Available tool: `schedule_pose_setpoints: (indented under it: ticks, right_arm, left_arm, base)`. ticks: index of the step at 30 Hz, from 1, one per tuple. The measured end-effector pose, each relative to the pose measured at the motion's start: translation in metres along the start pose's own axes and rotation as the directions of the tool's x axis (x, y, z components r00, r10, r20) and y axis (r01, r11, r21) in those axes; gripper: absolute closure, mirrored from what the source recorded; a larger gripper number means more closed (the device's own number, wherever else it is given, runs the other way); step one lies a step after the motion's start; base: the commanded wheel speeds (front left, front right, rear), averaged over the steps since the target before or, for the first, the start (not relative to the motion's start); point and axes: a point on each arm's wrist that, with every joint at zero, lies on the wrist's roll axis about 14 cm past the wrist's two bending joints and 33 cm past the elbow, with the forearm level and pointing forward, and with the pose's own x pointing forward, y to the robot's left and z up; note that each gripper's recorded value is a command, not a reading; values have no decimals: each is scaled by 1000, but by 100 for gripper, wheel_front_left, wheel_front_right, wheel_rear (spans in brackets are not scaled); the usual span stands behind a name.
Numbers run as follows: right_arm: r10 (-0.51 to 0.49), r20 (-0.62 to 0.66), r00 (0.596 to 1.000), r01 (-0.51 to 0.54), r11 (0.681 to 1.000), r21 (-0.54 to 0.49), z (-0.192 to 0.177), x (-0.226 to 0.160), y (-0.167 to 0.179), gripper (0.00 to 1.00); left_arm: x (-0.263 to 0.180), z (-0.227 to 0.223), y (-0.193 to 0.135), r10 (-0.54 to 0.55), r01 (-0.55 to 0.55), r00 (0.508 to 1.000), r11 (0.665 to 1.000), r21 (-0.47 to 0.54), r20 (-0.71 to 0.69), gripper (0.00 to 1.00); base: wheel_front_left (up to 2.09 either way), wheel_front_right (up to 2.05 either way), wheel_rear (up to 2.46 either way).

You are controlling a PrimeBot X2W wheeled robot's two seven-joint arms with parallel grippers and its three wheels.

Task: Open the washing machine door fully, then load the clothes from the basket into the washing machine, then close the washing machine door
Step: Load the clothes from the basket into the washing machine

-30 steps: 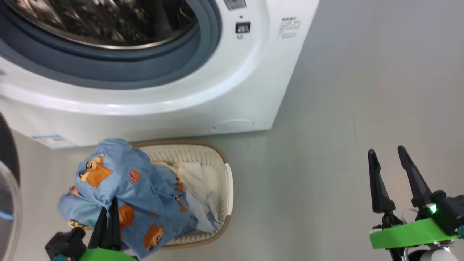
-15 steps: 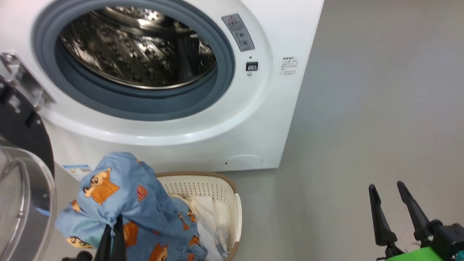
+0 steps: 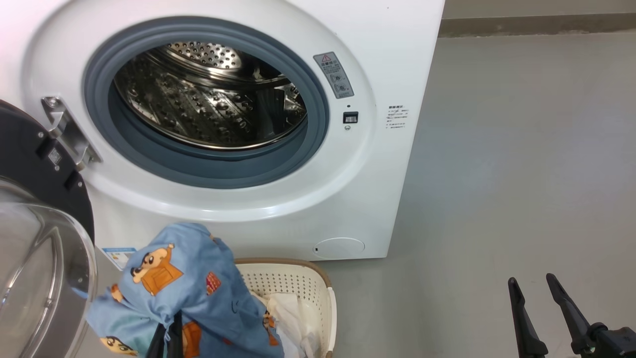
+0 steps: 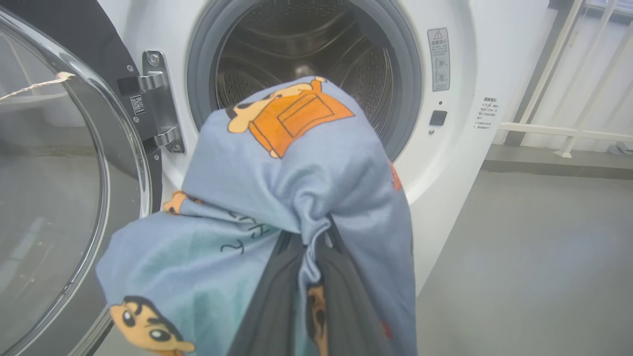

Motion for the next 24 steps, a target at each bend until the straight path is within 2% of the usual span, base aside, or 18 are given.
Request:
schedule_pose_setpoints:
  ticks: [15, 24]
  right_arm:
    - [4, -28, 1000, -4, 1000, 4, -9, 3, 2, 0]
    - [4, -25, 1000, -4, 1000, 25, -11, 16, 7, 0]
  left_arm:
    - [3, -6, -2, -10, 10, 1000, 1000, -4, -22, 100]
    - [29, -14, -7, -59, 59, 998, 998, -8, -33, 100]
  base:
    - [0, 0, 0]
    - [0, 0, 0]
